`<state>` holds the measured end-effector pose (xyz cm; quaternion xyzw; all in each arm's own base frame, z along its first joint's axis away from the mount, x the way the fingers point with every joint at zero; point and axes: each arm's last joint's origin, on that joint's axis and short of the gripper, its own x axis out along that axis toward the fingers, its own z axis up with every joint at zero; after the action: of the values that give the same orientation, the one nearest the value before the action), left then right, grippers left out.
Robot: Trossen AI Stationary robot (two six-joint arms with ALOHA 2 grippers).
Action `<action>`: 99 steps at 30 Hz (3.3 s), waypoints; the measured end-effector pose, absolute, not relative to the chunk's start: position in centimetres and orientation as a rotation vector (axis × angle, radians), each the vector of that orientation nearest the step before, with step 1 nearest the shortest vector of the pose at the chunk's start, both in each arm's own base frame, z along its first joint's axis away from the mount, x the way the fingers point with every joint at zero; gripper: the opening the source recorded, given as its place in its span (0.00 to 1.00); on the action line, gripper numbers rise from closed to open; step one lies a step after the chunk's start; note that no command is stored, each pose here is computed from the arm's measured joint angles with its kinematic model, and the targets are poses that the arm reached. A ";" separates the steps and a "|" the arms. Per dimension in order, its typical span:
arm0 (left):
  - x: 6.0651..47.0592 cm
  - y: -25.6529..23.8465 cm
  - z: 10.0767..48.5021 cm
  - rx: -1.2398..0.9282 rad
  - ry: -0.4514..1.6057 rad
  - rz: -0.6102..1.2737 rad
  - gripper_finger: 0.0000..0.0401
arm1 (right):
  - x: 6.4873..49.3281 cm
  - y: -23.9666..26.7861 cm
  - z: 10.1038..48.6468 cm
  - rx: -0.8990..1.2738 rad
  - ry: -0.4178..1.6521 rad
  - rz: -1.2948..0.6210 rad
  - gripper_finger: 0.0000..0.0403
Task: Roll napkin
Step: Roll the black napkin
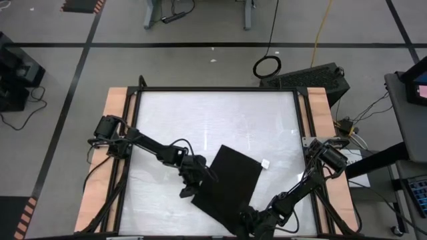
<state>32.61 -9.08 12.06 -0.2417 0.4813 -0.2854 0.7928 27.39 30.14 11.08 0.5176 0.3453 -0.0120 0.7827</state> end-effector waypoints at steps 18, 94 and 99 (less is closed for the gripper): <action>31.9 -9.3 11.9 -0.455 1.081 -0.596 0.42 | 27.6 29.9 10.8 1.176 0.829 -0.027 0.02; 31.0 -14.4 11.6 -0.065 0.993 -0.733 0.01 | 25.0 23.3 14.8 0.657 0.879 -0.474 0.35; 31.0 -14.4 11.6 -0.114 1.014 -0.718 0.01 | 26.8 20.8 14.7 0.580 0.884 -0.514 0.33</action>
<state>31.00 -14.36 11.63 -0.0535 0.4748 -0.3361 0.8116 26.84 20.83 14.71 0.2734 0.4171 -0.2425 0.8322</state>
